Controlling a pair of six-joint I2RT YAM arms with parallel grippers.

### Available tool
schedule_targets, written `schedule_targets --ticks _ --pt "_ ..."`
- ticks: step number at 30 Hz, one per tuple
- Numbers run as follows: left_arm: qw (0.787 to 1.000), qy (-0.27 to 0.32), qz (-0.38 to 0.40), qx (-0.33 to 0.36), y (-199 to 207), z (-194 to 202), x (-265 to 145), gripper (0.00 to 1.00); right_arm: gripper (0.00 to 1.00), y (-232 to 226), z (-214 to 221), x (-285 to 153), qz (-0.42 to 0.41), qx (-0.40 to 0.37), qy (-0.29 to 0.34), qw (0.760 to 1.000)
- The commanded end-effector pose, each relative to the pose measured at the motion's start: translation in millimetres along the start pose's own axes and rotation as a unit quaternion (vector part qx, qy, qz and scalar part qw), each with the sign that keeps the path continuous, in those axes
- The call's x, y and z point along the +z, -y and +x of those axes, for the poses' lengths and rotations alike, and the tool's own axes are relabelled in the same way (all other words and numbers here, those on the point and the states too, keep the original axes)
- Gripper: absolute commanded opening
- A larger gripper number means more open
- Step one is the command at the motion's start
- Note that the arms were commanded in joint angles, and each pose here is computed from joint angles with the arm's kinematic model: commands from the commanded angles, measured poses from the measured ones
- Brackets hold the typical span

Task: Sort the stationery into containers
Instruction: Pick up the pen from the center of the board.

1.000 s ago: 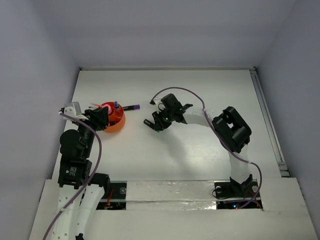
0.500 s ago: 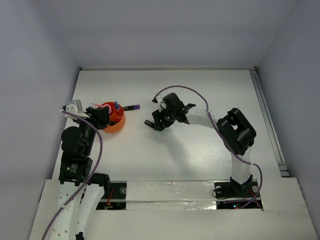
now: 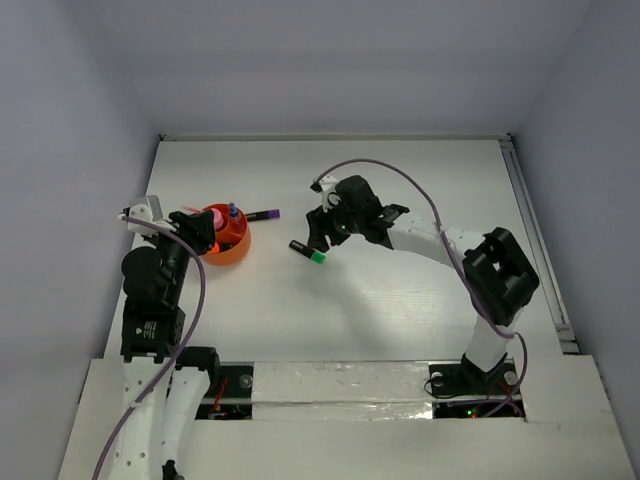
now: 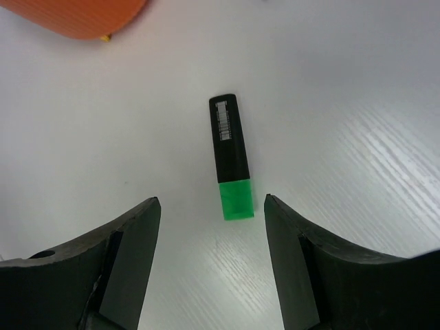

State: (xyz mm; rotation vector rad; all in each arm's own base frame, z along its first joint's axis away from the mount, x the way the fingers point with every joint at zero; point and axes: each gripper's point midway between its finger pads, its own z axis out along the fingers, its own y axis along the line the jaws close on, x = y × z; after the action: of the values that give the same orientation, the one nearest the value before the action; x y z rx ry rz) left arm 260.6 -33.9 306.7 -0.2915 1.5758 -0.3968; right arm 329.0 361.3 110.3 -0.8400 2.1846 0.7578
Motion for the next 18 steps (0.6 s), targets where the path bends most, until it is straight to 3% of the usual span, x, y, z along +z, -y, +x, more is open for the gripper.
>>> schedule_targets --ticks 1,12,15,16,18 --pt "0.999 0.017 0.031 0.012 7.2 -9.1 4.9 0.35 0.67 -13.2 -43.3 -17.8 -0.005 -0.015 0.073 0.997" --pt "0.998 0.02 0.047 0.023 4.8 -7.7 13.0 0.35 0.64 -34.0 -81.8 -84.0 -0.009 -0.021 0.176 0.984" --pt "0.998 0.019 0.054 0.024 6.7 -6.1 12.1 0.35 0.51 -33.4 -82.0 -86.5 -0.004 -0.016 0.172 0.985" --pt "0.998 0.02 0.058 0.025 8.1 -6.3 11.1 0.35 0.37 -34.1 -83.3 -86.6 -0.006 -0.016 0.172 0.985" --pt "0.998 0.022 0.059 0.025 9.0 -7.1 9.3 0.36 0.26 -33.0 -77.7 -82.2 -0.007 -0.01 0.163 0.987"
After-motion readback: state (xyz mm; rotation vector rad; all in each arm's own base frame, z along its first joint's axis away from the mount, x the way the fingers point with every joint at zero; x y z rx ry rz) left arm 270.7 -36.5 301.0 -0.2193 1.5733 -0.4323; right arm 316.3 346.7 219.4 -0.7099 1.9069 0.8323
